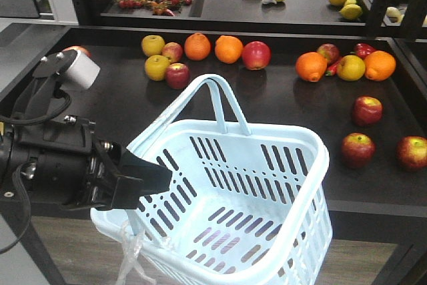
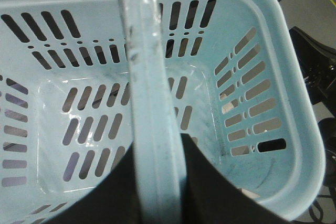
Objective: Pick three apples into basket with both arms
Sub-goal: 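Stop the base at the fruit table holding the basket in the left gripper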
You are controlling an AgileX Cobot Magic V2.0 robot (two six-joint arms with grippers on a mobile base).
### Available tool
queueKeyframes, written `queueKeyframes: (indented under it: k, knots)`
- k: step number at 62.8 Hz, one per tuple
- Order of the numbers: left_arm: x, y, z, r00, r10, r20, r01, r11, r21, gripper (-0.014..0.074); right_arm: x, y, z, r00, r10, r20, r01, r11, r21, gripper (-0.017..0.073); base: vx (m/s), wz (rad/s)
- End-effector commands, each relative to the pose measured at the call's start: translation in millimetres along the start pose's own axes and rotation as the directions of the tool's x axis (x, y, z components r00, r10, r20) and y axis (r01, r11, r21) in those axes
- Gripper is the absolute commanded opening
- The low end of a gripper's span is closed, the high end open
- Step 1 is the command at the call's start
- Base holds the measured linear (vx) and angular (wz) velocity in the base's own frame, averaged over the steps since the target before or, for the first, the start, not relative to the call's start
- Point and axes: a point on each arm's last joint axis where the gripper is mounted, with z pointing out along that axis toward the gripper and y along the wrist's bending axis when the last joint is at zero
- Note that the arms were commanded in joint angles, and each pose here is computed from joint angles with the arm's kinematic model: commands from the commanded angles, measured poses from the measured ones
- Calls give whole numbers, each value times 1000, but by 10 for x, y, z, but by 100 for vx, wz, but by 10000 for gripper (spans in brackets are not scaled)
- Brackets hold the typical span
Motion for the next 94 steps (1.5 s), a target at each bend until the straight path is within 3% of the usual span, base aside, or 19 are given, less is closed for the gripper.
queueKeyframes:
  k: [1,94]
  knots:
    - [-113,-114,-122,994,-16,109,11,999,44,-7,-33,4,-3,997,-18,75,18,1000,-6,-4,6,-21]
    - [-112,-114,-122,994,-16,108,11,999,44,-6,-33,4,-3,997,-18,75,18,1000,-6,-4,8,-7]
